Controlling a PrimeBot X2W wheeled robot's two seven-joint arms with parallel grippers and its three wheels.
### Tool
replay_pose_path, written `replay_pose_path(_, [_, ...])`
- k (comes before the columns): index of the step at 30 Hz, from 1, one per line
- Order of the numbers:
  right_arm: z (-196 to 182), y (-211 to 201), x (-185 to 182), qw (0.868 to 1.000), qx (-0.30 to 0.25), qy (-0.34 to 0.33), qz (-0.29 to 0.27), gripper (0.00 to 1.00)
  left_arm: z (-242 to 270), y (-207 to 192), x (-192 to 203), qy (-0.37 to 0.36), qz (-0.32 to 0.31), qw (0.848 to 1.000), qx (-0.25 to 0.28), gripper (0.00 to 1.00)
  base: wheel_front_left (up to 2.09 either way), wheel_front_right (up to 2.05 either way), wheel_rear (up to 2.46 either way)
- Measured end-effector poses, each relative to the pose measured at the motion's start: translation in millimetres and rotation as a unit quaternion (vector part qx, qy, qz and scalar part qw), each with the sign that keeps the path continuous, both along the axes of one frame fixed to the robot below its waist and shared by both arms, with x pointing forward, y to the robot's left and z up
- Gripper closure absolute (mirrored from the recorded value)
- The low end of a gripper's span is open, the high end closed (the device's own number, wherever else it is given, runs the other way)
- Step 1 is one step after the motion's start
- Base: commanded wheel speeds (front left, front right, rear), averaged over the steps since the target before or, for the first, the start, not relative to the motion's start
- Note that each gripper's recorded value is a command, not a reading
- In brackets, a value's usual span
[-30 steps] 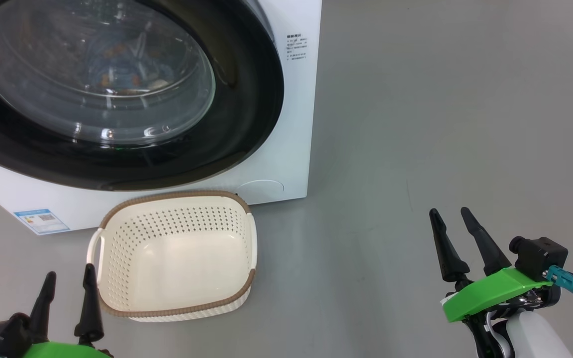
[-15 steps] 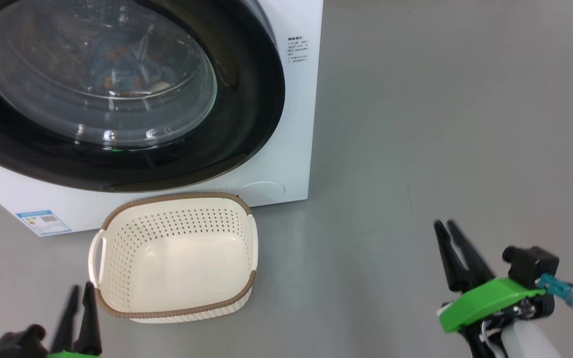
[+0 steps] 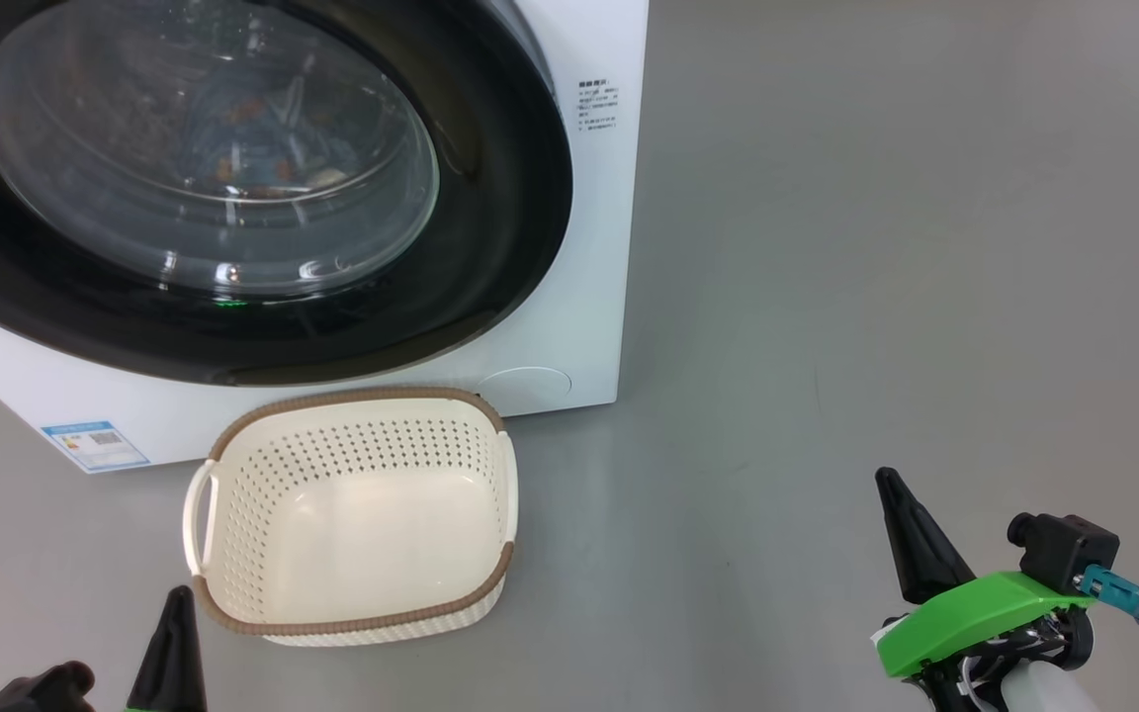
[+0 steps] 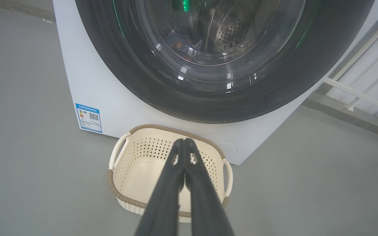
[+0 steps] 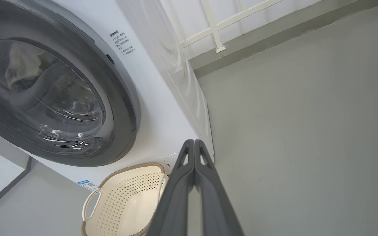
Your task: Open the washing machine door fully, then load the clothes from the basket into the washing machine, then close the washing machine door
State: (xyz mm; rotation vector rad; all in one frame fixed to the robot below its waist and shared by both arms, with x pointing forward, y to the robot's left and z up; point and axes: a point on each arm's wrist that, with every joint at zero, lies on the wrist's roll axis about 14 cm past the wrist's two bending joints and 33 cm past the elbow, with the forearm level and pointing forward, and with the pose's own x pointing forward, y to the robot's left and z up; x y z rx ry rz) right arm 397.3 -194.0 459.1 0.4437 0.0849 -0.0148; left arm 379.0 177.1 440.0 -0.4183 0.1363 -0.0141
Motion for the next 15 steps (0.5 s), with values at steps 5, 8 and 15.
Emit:
replay_pose_path(5, [1.9,-1.4,0.8,1.000,0.023,0.000,-0.007,1.00,-0.1,2.2,-0.8,0.004,0.009,1.000,-0.024,1.00,0.00,0.00,0.00])
replay_pose_path(8, [3.4,-3.5,1.3,0.999,0.038,-0.001,-0.012,1.00,0.0,3.3,-1.2,0.006,0.014,0.999,-0.039,1.00,0.00,0.00,0.00])
replay_pose_path(15, [6.5,-5.1,2.1,0.997,0.072,-0.001,-0.020,1.00,0.0,5.3,-2.5,0.012,0.025,0.997,-0.073,1.00,0.00,0.00,0.00])
